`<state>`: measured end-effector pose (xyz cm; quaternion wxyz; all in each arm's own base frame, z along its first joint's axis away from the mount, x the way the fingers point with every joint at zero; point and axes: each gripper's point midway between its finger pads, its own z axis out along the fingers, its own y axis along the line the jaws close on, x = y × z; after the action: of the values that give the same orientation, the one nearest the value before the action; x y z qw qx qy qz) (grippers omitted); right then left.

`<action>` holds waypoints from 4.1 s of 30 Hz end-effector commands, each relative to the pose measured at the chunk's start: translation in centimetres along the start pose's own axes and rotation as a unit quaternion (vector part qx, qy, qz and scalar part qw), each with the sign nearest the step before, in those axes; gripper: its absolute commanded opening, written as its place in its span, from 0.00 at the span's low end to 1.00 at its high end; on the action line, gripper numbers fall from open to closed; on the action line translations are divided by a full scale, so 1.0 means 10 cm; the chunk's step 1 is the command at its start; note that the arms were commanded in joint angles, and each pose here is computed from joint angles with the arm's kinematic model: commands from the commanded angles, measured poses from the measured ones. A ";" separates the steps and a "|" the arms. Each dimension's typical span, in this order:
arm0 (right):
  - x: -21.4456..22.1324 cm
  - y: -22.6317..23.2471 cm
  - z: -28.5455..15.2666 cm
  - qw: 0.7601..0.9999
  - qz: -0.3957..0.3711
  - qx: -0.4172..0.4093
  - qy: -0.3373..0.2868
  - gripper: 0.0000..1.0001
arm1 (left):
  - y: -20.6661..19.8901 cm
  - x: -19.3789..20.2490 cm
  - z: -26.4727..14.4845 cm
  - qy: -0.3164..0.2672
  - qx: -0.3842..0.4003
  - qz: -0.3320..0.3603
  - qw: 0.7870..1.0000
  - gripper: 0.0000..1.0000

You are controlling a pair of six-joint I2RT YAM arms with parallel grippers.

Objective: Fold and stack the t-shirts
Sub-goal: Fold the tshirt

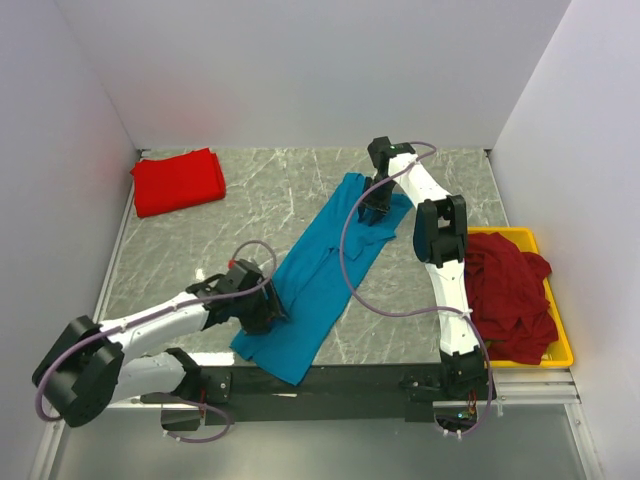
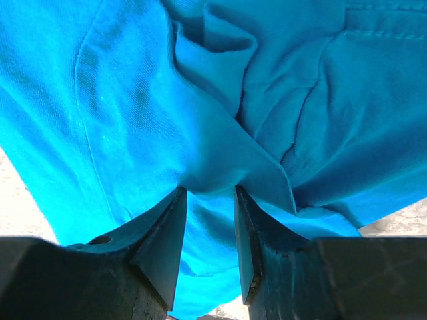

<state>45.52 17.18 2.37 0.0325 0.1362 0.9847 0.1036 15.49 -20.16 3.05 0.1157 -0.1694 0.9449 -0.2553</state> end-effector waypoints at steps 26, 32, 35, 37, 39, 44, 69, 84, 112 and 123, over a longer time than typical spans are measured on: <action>-0.28 0.02 -0.23 0.997 -0.038 -0.044 -0.054 0.43 | -1.11 1.09 0.16 0.040 -0.077 0.107 0.990 0.80; -0.30 0.22 -0.92 0.987 -0.060 -0.097 -0.117 0.43 | -0.97 0.89 -0.25 -0.002 -0.078 0.073 0.994 0.84; -0.20 0.19 -1.09 0.985 -0.057 -0.099 -0.131 0.43 | -0.85 0.89 -0.33 -0.001 -0.079 0.066 0.995 0.84; 0.01 0.14 -1.23 0.984 -0.055 -0.103 -0.133 0.43 | -0.74 0.92 -0.33 0.010 -0.080 0.068 0.994 0.84; 0.16 0.13 -1.47 0.979 -0.053 -0.116 -0.161 0.43 | -0.59 0.97 -0.30 0.021 -0.090 0.074 0.993 0.84; 1.12 -0.05 -1.32 0.983 -0.057 -0.095 -0.144 0.43 | -0.48 0.94 -0.39 0.019 -0.078 0.087 0.993 0.80; 4.31 -0.52 -0.47 0.993 0.003 -0.115 0.028 0.43 | -0.38 0.97 -0.36 0.066 -0.018 0.177 0.982 0.76; 4.49 -0.60 -0.55 0.999 -0.013 -0.044 0.021 0.44 | -0.27 1.01 -0.44 0.070 -0.002 0.160 0.985 0.76; 4.66 -0.87 -0.24 0.998 0.010 -0.038 0.043 0.35 | -0.29 1.20 -0.34 0.105 0.003 0.137 0.985 0.75; 4.65 -0.94 -0.22 0.998 0.015 -0.037 0.042 0.07 | -0.22 1.34 -0.26 0.126 -0.012 0.135 0.983 0.66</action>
<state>-2.28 21.86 1.60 -0.0254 0.1359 0.9773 0.1608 3.38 -25.09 4.57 0.0364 -0.0069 0.9718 -0.2328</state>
